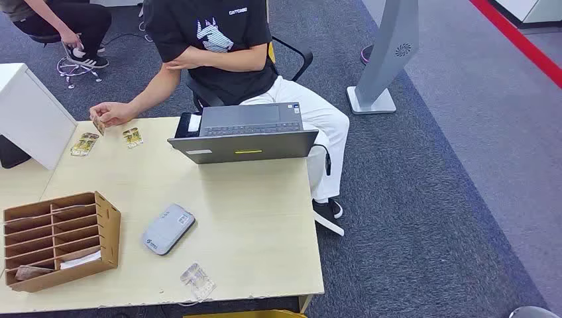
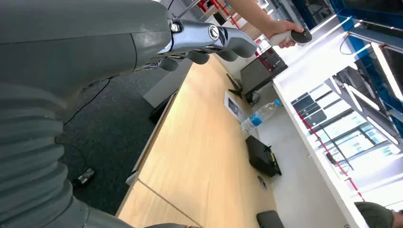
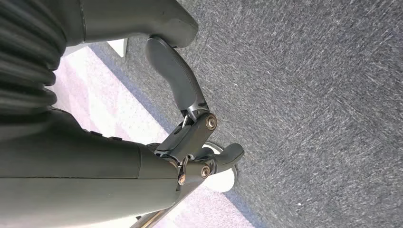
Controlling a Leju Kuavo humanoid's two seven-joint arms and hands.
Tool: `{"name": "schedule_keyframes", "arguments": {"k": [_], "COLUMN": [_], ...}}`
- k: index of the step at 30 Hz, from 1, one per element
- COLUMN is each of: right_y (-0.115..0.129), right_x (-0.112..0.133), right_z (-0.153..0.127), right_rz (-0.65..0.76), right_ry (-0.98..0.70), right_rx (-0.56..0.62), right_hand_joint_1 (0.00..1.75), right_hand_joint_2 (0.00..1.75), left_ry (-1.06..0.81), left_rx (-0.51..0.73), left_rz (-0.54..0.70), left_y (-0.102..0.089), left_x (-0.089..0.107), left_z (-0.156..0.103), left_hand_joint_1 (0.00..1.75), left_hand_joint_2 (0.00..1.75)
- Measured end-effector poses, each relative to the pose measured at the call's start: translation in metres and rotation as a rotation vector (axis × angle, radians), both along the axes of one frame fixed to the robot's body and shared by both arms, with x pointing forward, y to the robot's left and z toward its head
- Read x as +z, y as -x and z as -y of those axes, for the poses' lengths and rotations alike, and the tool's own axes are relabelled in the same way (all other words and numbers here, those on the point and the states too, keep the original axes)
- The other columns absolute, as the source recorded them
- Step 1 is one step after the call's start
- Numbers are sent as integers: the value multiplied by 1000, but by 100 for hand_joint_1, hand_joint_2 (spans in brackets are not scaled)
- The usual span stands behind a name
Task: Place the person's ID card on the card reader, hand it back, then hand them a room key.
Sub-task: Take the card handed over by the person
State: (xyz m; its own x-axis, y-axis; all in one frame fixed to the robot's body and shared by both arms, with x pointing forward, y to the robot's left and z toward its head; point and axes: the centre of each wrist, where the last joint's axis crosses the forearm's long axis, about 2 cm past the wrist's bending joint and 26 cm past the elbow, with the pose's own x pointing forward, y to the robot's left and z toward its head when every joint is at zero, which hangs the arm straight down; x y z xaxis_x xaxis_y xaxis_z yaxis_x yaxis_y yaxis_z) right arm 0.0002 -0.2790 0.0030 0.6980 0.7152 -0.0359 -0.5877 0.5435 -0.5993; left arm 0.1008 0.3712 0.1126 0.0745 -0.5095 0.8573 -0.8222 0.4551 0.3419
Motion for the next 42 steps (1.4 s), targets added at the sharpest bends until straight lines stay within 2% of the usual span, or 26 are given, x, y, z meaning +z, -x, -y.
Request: {"name": "schedule_keyframes", "arguments": {"k": [8,17,26,35,42], "right_y": [-1,-6,-7,-14,-14], "right_x": [-3,-8,-12,-16,-18], "right_z": [2,6,7,11,13], "right_rz": [-2,4,0,17,24], "right_ry": [-1,0,-7,-15,-40], "right_rx": [4,35,38,39,-8], "right_hand_joint_1": [0,0,0,0,0], "right_hand_joint_2": [175,175,175,175,175], "left_ry": [-58,-158,-191,-166,-42], "left_rx": [-22,-52,-83,-135,-210], "left_rz": [4,10,7,-65,-122], "left_y": [-8,-43,-58,-103,-139], "left_x": [6,26,32,40,42], "left_z": [-6,-21,-26,-25,-19], "left_hand_joint_1": [0,0,0,0,0], "left_hand_joint_2": [175,175,175,175,175]}}
